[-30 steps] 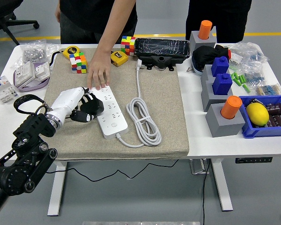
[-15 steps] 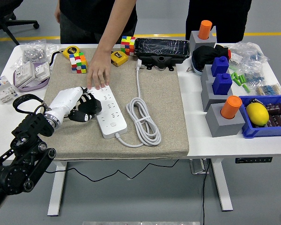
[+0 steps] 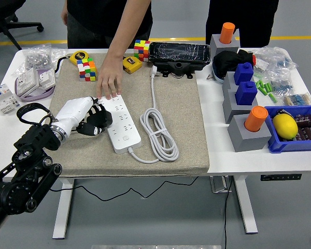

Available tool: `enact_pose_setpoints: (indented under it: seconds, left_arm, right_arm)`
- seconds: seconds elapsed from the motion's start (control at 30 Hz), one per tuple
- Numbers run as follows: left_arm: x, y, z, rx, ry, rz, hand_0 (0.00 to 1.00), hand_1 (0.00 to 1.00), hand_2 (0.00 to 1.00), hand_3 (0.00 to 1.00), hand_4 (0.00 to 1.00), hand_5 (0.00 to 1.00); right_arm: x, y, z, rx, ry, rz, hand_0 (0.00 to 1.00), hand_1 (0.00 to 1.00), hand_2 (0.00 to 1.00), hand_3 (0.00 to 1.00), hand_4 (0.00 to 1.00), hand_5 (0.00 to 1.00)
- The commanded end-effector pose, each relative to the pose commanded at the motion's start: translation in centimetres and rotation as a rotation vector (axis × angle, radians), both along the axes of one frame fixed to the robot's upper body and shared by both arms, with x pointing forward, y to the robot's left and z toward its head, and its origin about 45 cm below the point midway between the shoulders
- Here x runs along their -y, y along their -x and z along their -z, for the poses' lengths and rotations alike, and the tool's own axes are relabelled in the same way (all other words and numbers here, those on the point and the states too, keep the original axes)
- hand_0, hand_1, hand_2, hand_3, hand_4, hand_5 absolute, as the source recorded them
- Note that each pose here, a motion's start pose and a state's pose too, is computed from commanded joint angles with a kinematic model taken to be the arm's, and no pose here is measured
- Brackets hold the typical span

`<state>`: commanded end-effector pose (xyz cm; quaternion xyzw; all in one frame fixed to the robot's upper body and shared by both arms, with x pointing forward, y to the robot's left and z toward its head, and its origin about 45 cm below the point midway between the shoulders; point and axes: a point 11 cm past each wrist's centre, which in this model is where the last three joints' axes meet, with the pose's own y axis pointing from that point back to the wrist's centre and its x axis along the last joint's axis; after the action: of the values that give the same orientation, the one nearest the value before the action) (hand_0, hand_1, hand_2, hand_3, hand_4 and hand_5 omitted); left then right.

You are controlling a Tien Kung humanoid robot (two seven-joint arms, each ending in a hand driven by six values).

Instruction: Pick up the plug,place it near the board,insert it into the board,press the button

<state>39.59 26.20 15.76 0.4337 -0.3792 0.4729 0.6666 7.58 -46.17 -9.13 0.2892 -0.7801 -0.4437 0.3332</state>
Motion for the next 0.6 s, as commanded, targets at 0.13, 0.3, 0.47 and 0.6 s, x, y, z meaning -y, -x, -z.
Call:
enact_pose_setpoints:
  seconds: [0.13, 0.3, 0.47, 0.6]
  left_arm:
    - [0.10, -0.06, -0.16, 0.003, -0.005, 0.006, 0.262, 0.391, 0.413, 0.535, 0.749, 0.002]
    - [0.07, -0.13, -0.30, 0.008, -0.005, 0.007, 0.286, 0.504, 0.505, 0.540, 0.752, 0.002]
    - [0.05, -0.14, -0.32, 0.010, 0.000, 0.007, 0.286, 0.504, 0.505, 0.540, 0.752, 0.002]
    - [0.04, -0.22, -0.40, 0.011, -0.003, 0.007, 0.319, 0.533, 0.551, 0.559, 0.755, 0.002]
  right_arm:
    - [0.04, -0.03, -0.02, 0.003, 0.001, 0.001, 0.785, 0.735, 0.725, 0.754, 0.998, 0.981]
    - [0.01, -0.02, -0.01, 0.003, 0.001, 0.001, 0.786, 0.733, 0.725, 0.754, 0.998, 0.982]
    - [0.06, 0.01, -0.03, 0.002, 0.002, 0.000, 0.786, 0.733, 0.725, 0.754, 0.998, 0.982]
    - [0.11, -0.04, -0.05, 0.002, 0.003, 0.001, 0.786, 0.731, 0.724, 0.754, 0.998, 0.981]
